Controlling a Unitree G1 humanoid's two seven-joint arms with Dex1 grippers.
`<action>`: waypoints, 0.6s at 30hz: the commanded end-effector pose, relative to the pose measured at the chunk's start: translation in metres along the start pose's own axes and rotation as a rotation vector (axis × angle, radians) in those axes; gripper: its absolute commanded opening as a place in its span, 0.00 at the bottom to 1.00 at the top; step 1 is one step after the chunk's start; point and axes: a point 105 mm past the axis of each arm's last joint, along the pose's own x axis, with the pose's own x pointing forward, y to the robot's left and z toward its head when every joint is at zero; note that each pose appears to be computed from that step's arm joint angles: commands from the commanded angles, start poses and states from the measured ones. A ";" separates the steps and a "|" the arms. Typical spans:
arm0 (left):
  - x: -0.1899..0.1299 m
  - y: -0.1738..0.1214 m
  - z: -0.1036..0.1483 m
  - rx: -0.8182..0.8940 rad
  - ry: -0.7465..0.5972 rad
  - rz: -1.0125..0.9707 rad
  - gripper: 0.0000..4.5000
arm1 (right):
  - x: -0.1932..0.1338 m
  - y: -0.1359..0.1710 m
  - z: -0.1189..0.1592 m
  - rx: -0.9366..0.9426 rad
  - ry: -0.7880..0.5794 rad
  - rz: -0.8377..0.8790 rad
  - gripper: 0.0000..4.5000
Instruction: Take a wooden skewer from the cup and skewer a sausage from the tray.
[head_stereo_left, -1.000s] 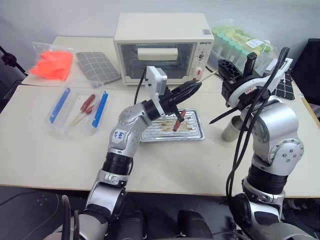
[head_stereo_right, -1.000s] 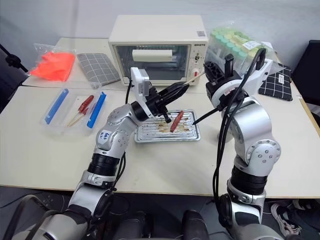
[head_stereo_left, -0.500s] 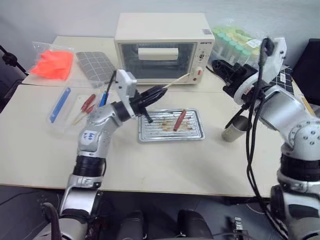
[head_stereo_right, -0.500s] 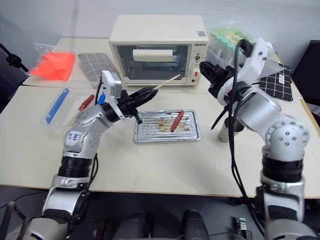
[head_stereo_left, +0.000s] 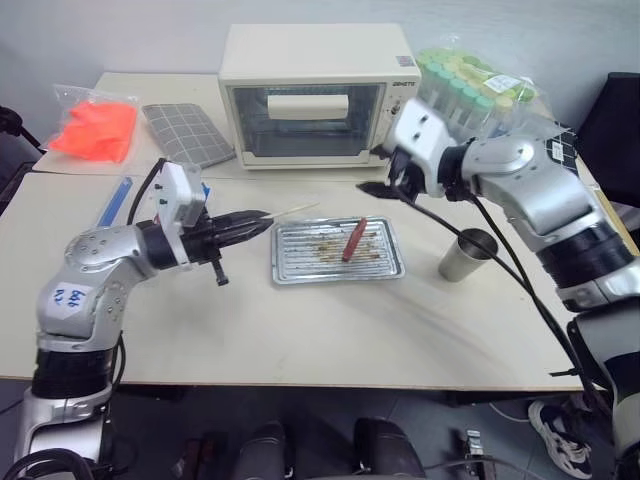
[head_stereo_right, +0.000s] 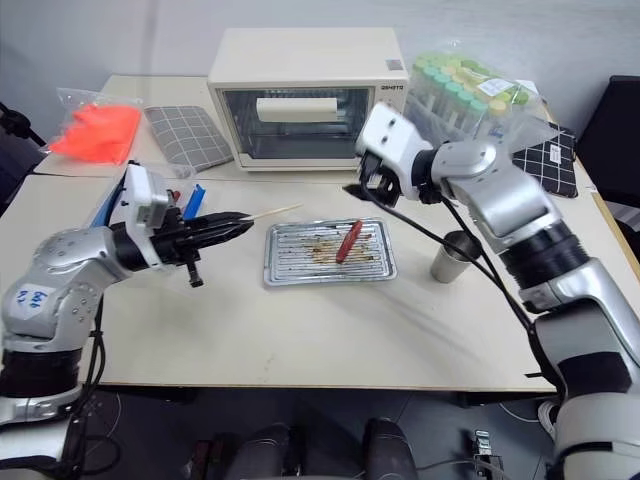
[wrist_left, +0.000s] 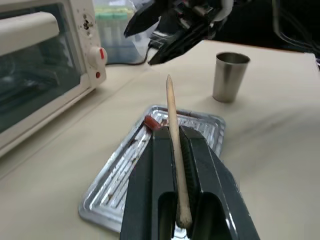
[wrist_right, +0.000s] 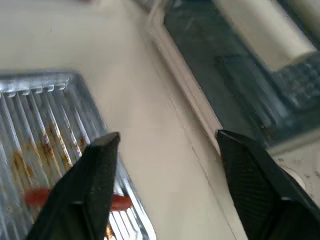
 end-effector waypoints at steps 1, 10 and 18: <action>-0.019 -0.006 0.014 0.055 0.014 -0.013 0.00 | 0.011 0.023 -0.014 -0.260 0.055 0.218 0.70; -0.032 -0.008 0.017 0.060 0.024 0.051 0.00 | 0.031 0.046 -0.030 -0.385 0.053 0.384 0.70; -0.033 -0.015 0.017 0.049 0.014 0.077 0.00 | 0.039 0.044 -0.025 -0.383 0.046 0.389 0.70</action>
